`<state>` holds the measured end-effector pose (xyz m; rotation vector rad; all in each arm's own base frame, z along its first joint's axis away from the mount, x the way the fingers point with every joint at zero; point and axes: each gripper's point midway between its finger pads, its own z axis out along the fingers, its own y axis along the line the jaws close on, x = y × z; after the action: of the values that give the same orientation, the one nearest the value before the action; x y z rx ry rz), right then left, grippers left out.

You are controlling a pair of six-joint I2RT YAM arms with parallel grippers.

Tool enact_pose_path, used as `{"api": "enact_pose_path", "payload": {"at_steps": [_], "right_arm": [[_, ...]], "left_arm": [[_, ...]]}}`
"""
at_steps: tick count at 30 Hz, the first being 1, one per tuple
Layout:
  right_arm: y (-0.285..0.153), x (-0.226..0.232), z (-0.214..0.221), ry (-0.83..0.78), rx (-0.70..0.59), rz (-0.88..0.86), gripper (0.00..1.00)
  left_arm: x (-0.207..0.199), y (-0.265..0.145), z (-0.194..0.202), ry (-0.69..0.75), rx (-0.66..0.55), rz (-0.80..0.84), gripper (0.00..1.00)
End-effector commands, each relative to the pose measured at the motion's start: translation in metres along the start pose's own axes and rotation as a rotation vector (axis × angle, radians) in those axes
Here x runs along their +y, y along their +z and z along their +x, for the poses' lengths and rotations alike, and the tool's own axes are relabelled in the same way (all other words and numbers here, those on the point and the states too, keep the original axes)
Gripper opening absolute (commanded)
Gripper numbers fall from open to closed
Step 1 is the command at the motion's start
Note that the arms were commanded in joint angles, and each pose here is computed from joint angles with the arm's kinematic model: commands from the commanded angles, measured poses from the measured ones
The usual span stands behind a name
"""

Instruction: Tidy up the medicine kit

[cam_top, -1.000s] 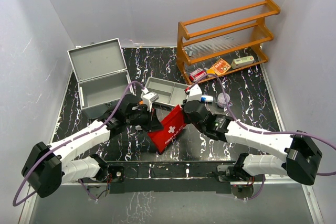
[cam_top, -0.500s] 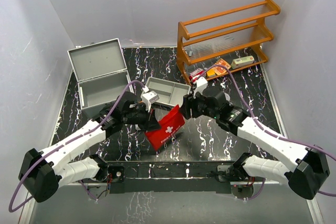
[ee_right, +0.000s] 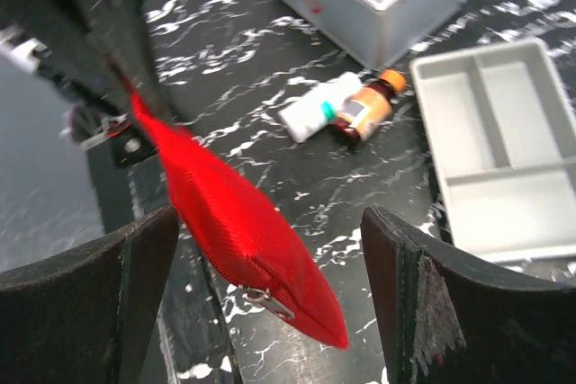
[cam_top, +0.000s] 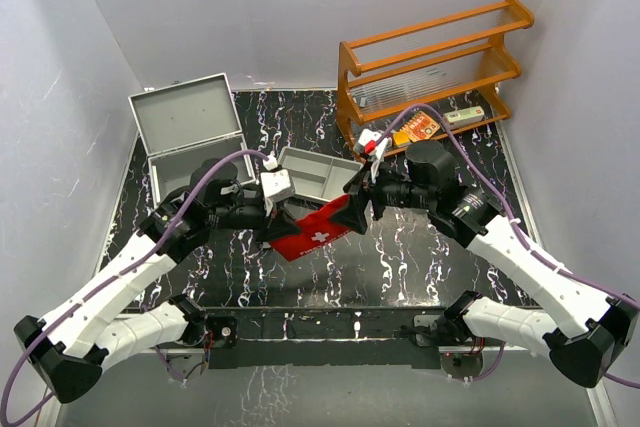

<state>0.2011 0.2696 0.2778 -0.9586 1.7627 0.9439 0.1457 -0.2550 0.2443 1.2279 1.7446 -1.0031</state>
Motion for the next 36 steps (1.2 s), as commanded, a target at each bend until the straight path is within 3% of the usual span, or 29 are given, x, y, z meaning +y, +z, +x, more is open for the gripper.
{"api": "enact_pose_path", "payload": {"at_steps": [1,5,12,13,16,18,20,27,36], "right_arm": [[-0.017,0.049,-0.013,-0.129,-0.019,-0.270,0.79],[-0.020,0.057,0.001,-0.100,0.023,-0.327,0.67],[-0.023,0.064,0.002,-0.066,0.021,-0.355,0.32],[-0.023,0.065,0.000,-0.062,0.017,-0.358,0.27],[-0.023,0.065,-0.005,-0.046,0.007,-0.349,0.17],[-0.024,0.066,-0.012,-0.035,-0.007,-0.343,0.15],[-0.026,0.066,-0.021,-0.029,-0.036,-0.325,0.13],[-0.033,0.060,-0.063,0.004,-0.190,-0.234,0.13],[-0.064,0.073,-0.121,0.004,-0.400,-0.211,0.12]], "left_arm": [[-0.021,-0.017,-0.032,0.158,-0.065,0.090,0.00],[-0.032,-0.023,-0.043,0.203,-0.091,0.138,0.00],[-0.038,-0.026,-0.049,0.211,-0.110,0.156,0.00],[-0.037,-0.026,-0.050,0.196,-0.115,0.149,0.03],[-0.023,-0.025,-0.057,0.095,-0.142,0.045,0.34],[-0.010,-0.025,-0.062,0.015,-0.179,-0.042,0.58],[0.000,-0.028,-0.066,-0.087,-0.231,-0.122,0.66],[0.021,-0.028,-0.072,-0.314,-0.345,-0.242,0.73],[-0.024,-0.051,-0.118,-0.307,-0.514,-0.036,0.71]]}}
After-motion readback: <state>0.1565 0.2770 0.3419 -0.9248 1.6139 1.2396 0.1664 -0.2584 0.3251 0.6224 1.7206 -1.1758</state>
